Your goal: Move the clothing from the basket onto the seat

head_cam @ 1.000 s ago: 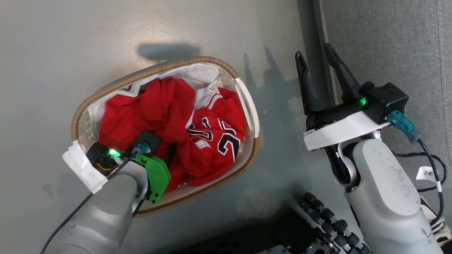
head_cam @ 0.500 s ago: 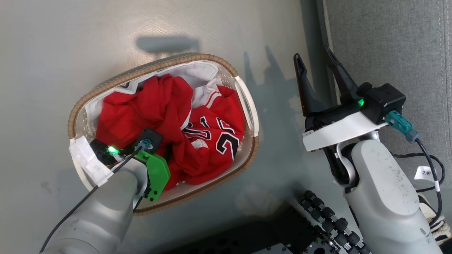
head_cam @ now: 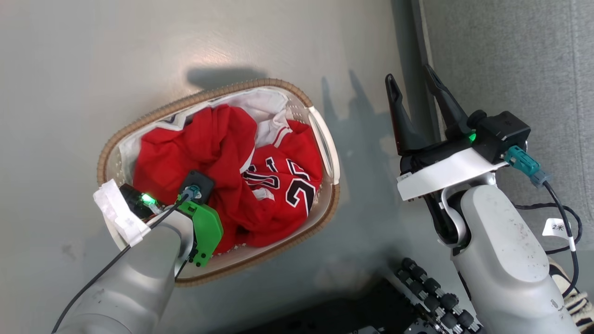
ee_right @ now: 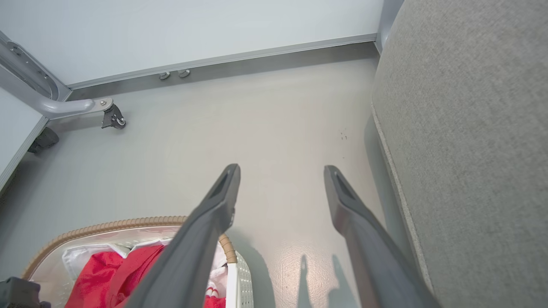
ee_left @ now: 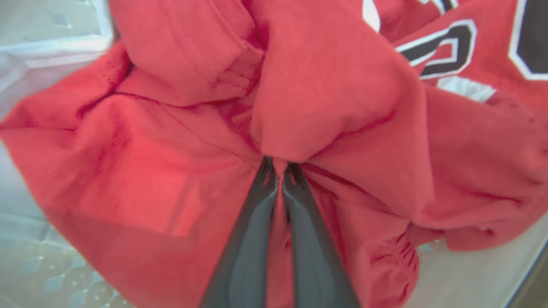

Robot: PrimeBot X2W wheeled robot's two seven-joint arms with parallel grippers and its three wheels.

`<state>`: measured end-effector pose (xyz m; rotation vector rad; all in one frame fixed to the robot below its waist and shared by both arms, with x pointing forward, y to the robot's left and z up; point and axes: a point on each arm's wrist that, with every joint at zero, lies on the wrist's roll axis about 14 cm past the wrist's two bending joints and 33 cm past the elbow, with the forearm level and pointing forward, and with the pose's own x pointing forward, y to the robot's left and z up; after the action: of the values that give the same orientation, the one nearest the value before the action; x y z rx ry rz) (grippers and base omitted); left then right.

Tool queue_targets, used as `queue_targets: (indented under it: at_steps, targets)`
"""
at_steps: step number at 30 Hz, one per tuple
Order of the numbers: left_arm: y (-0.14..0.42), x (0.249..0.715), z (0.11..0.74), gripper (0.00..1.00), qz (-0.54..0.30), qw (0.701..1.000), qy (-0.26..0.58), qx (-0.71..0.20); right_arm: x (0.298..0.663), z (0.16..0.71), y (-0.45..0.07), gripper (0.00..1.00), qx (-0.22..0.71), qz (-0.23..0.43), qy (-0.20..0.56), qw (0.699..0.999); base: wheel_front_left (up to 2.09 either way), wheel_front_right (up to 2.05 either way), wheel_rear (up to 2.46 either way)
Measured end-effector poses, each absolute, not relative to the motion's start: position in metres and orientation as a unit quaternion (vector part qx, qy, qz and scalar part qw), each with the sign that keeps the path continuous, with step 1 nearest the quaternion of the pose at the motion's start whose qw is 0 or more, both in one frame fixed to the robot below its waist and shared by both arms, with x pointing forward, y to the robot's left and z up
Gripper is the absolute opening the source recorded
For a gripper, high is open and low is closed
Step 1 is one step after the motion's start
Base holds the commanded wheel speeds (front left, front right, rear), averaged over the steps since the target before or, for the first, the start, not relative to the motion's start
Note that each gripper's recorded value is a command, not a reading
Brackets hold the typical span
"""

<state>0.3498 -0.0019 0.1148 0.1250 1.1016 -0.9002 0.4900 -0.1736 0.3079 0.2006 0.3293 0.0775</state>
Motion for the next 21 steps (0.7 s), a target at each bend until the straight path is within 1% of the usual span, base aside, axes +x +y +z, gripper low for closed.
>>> queue_targets:
  at_steps: [9, 14, 21]
  targets:
    - [-0.012, 0.362, 0.158, 0.00, -0.408, 0.787, 0.460, 0.039, 0.483, 0.339, -0.172, 1.00, 0.104, 0.038, 0.141, 0.984, 0.00, 0.00, 0.00]
    - [-0.032, 0.378, 0.203, 0.00, -0.411, 0.816, 0.406, 0.002, 0.475, 0.360, -0.172, 1.00, 0.105, 0.035, 0.126, 0.986, 0.00, 0.00, 0.00]
    - [-0.035, 0.378, 0.261, 0.00, -0.397, 0.851, 0.342, -0.026, 0.457, 0.390, -0.168, 1.00, 0.112, 0.037, 0.103, 0.988, 0.00, 0.00, 0.00]
